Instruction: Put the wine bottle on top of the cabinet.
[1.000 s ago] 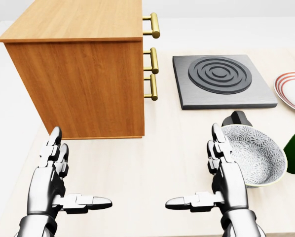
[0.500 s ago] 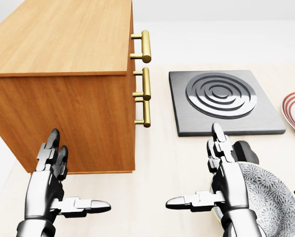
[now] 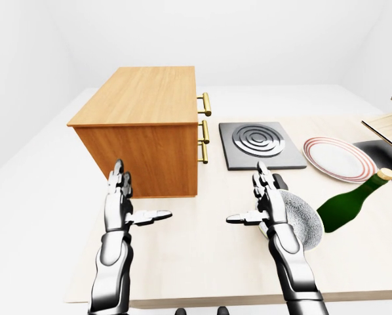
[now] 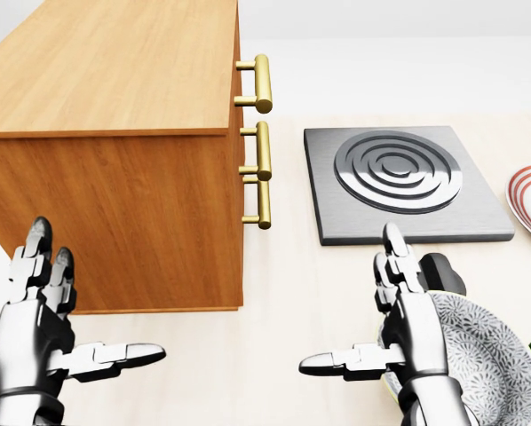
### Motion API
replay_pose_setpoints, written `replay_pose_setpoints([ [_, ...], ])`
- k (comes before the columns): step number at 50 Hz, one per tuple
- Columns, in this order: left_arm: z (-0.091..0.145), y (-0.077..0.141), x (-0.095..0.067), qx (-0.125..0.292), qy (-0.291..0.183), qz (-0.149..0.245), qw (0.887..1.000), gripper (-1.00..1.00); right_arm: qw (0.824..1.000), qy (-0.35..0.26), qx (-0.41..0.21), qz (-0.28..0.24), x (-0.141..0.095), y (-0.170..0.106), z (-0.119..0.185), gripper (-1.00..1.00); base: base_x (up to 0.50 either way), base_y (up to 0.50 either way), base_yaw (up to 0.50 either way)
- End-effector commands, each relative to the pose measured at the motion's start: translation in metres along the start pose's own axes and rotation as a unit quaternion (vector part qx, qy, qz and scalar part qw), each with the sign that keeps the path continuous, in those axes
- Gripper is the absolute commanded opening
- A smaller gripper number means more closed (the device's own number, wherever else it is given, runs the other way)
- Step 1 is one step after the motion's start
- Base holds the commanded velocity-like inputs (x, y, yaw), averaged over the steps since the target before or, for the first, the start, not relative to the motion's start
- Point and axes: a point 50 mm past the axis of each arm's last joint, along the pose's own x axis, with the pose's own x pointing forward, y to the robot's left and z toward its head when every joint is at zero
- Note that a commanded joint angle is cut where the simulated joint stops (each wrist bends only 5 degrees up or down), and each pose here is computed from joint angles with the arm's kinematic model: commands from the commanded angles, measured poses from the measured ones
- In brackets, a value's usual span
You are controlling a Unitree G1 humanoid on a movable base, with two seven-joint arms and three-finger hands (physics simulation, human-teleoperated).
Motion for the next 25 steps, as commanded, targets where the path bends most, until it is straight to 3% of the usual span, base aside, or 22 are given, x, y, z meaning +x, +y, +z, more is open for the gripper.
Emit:
replay_pose_setpoints([
  [1, 0.034, 0.029, -0.009, 0.012, -0.044, 0.055, 0.997, 1.0, 1.0, 0.003, 0.005, -0.007, -0.001, -0.002, 0.0, 1.0, 0.0, 0.0, 0.0],
  [10, 0.064, 0.068, -0.026, 0.025, -0.103, 0.12, 0.987, 1.0, 0.999, 0.005, 0.014, -0.046, -0.001, -0.014, 0.005, 1.0, 0.0, 0.0, 0.0],
  [25, 0.072, 0.091, -0.038, 0.032, -0.119, 0.161, 0.979, 1.0, 0.982, -0.07, 0.034, -0.17, -0.009, -0.047, 0.042, 1.0, 0.0, 0.0, 0.0],
])
